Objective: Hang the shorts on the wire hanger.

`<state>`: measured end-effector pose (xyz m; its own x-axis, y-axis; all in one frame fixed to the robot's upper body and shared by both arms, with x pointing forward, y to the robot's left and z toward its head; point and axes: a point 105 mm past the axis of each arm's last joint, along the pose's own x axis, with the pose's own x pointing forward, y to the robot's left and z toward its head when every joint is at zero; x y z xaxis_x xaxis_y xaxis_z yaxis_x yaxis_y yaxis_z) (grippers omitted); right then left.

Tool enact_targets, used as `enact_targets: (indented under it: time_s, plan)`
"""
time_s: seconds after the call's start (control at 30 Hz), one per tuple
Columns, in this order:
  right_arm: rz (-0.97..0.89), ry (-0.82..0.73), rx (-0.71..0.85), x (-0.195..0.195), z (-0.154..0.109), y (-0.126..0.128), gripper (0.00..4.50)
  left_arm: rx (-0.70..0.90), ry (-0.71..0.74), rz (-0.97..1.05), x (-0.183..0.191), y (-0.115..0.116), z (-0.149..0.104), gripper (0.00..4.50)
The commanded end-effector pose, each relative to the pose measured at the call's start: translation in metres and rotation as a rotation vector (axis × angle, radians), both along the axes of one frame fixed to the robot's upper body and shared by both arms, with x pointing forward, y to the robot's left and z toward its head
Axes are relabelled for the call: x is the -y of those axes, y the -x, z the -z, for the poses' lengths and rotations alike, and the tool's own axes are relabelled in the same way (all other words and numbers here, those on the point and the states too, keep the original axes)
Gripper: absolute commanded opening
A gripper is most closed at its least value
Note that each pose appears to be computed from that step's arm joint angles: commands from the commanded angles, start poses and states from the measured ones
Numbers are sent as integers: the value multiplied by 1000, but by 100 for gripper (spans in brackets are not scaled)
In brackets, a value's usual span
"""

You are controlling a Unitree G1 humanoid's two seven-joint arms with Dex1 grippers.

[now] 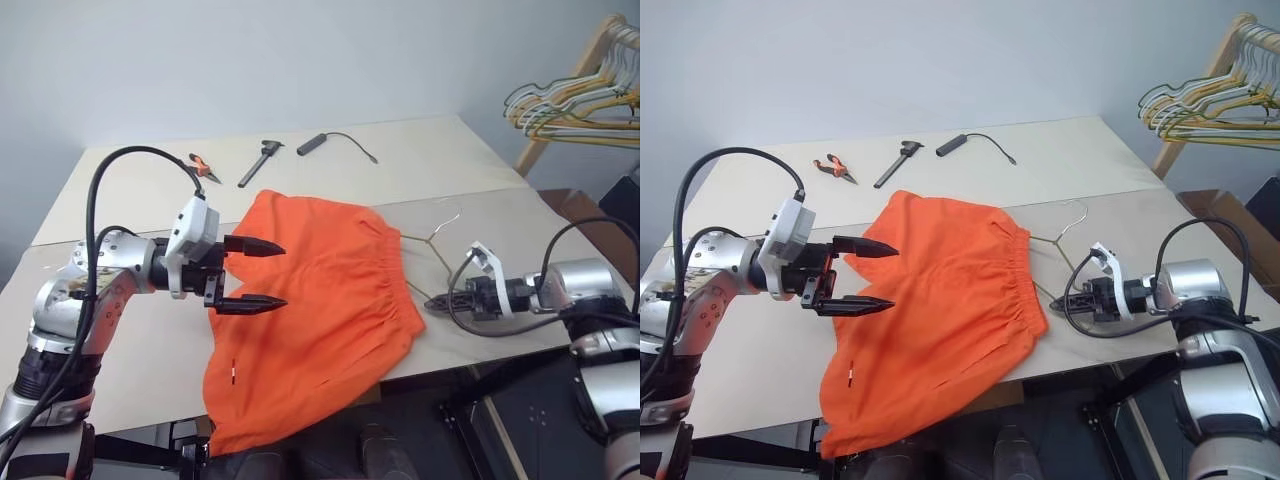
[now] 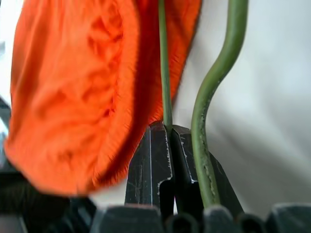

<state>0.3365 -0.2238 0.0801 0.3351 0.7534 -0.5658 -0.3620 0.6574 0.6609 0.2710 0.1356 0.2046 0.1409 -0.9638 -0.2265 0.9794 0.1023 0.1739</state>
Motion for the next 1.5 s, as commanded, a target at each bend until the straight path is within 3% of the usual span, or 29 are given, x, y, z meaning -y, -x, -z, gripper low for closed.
enact_targets:
  time_s: [0.03, 0.2, 0.43, 0.63, 0.8, 0.97, 1.17, 1.5]
  plan:
    - [10, -27, 32, 0, -9, -5, 0, 63, 2, 11, -1, 3, -13, 446]
    - [-11, -2, 133, -1, -13, -13, 0, 65, -1, 15, 0, 2, -13, 446]
    - [-123, 127, 497, -5, -69, -27, 0, 68, -5, 25, 0, 0, -14, 446]
    - [-283, 467, 799, -18, -99, -26, 0, 90, -9, 35, 2, -6, -18, 446]
    - [-443, 610, 1012, -45, -127, -13, 0, 172, -58, 13, -15, -21, -36, 446]
    - [-606, 614, 1154, -81, -137, 5, 0, 324, -116, 3, -26, -45, -64, 446]
    - [-729, 611, 1211, -111, -140, 13, 0, 440, -239, 108, -18, -59, -76, 446]
    - [-808, 649, 1197, -116, -140, 15, 0, 454, -509, 195, -15, -78, -33, 446]
